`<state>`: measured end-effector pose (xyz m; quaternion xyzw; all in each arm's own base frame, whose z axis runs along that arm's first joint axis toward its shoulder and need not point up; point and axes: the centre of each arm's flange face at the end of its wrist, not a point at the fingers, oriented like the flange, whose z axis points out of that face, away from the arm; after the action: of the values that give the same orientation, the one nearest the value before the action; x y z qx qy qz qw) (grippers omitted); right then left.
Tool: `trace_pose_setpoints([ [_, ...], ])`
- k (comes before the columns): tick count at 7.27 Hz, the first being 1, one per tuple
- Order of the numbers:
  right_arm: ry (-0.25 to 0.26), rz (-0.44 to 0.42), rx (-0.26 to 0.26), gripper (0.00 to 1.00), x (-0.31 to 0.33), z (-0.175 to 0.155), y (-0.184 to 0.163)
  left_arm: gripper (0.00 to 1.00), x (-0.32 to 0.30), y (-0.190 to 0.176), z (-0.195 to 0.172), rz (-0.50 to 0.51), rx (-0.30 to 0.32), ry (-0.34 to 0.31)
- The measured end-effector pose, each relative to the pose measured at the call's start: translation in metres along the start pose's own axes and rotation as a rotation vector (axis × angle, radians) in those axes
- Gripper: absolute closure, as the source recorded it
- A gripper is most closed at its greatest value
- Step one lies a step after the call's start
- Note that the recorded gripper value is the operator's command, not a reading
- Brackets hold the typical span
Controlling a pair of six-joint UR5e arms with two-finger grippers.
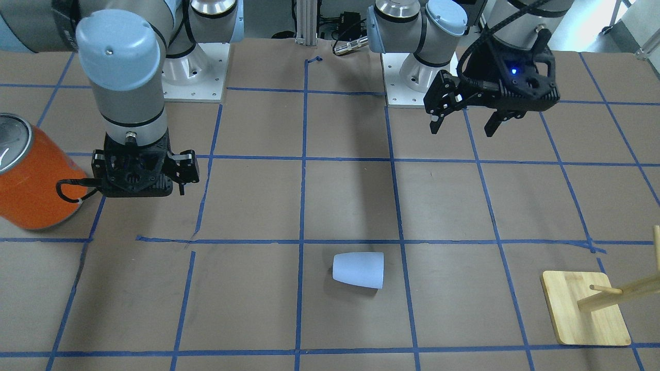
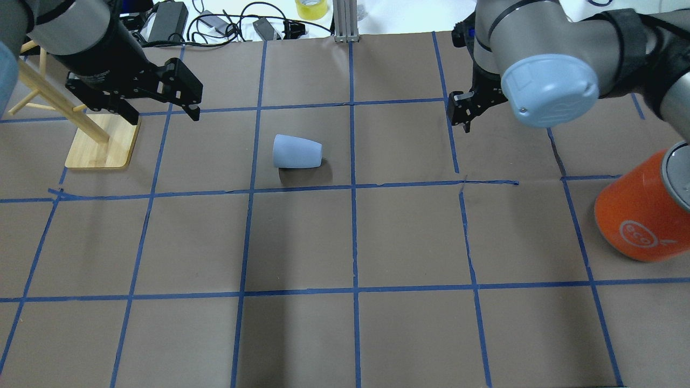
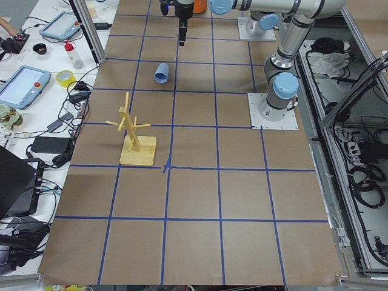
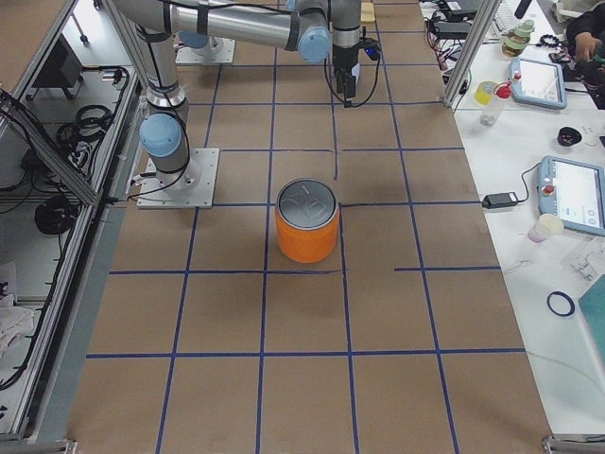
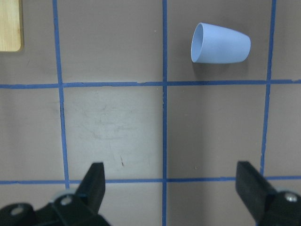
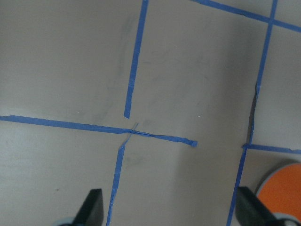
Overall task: Flip cup
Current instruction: 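Move the left gripper toward the lying cup while the right arm rises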
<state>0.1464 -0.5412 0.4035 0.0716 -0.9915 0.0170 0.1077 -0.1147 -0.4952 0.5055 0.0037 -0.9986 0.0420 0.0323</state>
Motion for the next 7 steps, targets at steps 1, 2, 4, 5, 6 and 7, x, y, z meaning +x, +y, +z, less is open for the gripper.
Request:
trace_pose_setpoints([
  [1,-0.01,0.03,-0.019,0.0,0.01,-0.009,0.009,0.0,0.0,-0.011,0.024,-0.005,-0.003,0.04],
  [2,-0.017,0.051,-0.025,0.0,0.017,-0.022,0.018,0.0,-0.002,-0.023,0.052,-0.007,-0.007,0.074],
  [4,-0.094,0.11,-0.024,0.0,0.021,-0.054,0.036,0.0,-0.012,-0.046,0.102,0.036,-0.023,0.191],
  [5,-0.15,0.16,-0.02,0.0,0.021,-0.075,0.039,0.0,-0.021,-0.059,0.124,0.045,-0.033,0.284],
  [6,-0.16,0.184,-0.027,0.0,0.025,-0.098,0.043,0.0,-0.027,-0.071,0.147,0.051,-0.037,0.363],
  [7,-0.156,0.192,-0.031,0.0,0.028,-0.114,0.045,0.0,-0.031,-0.083,0.17,0.059,-0.035,0.402],
])
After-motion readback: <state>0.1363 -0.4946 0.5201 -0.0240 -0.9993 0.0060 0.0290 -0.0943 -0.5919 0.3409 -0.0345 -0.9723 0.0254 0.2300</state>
